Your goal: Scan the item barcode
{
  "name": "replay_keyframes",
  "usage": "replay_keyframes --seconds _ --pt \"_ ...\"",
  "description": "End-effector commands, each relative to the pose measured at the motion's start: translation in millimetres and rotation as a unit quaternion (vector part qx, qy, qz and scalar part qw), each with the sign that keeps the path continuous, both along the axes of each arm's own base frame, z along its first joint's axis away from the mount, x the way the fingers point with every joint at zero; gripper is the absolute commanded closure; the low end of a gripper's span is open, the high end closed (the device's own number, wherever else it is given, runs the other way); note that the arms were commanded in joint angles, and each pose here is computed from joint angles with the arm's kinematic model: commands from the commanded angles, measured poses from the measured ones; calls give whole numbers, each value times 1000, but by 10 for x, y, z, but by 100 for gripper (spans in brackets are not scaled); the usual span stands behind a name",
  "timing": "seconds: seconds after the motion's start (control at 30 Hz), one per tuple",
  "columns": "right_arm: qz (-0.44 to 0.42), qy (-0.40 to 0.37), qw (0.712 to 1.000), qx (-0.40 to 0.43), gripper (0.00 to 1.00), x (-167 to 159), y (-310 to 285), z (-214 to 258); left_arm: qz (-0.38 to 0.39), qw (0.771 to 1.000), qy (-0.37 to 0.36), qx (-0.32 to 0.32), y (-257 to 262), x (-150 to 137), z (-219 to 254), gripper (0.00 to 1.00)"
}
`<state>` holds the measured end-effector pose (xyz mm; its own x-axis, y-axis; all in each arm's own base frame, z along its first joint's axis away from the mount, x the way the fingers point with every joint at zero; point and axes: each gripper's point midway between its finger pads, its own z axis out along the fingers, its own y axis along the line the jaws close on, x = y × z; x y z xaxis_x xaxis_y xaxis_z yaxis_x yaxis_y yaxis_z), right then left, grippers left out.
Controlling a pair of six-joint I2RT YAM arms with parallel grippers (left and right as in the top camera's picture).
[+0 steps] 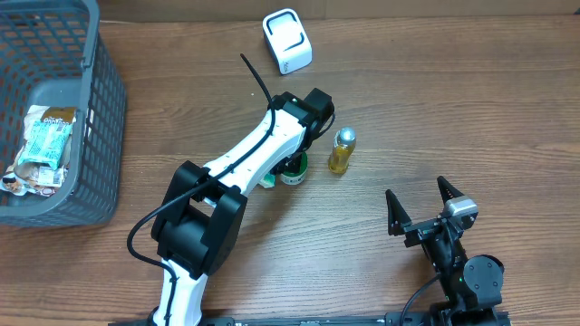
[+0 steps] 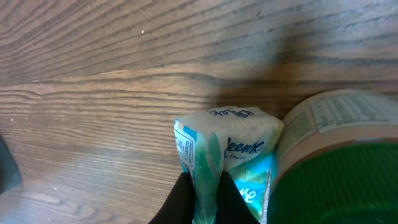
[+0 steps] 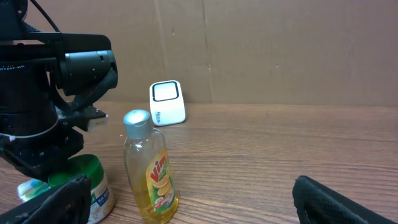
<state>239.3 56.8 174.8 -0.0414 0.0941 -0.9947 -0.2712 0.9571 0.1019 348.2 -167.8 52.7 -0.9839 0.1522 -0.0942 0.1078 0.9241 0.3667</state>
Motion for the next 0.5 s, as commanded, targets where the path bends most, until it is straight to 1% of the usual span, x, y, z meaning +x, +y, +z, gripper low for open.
replay_keyframes --seconds 0.0,0.37,0.47 --pt "1 -2 1000 0 0 -1 3 -20 -4 999 8 -37 -208 -48 -57 96" --pt "1 -2 1000 0 0 -1 3 -20 -21 999 -9 -49 -345 -1 36 96" --pt "1 -2 1000 0 0 -1 3 -19 -29 998 0 -62 -396 -16 34 96"
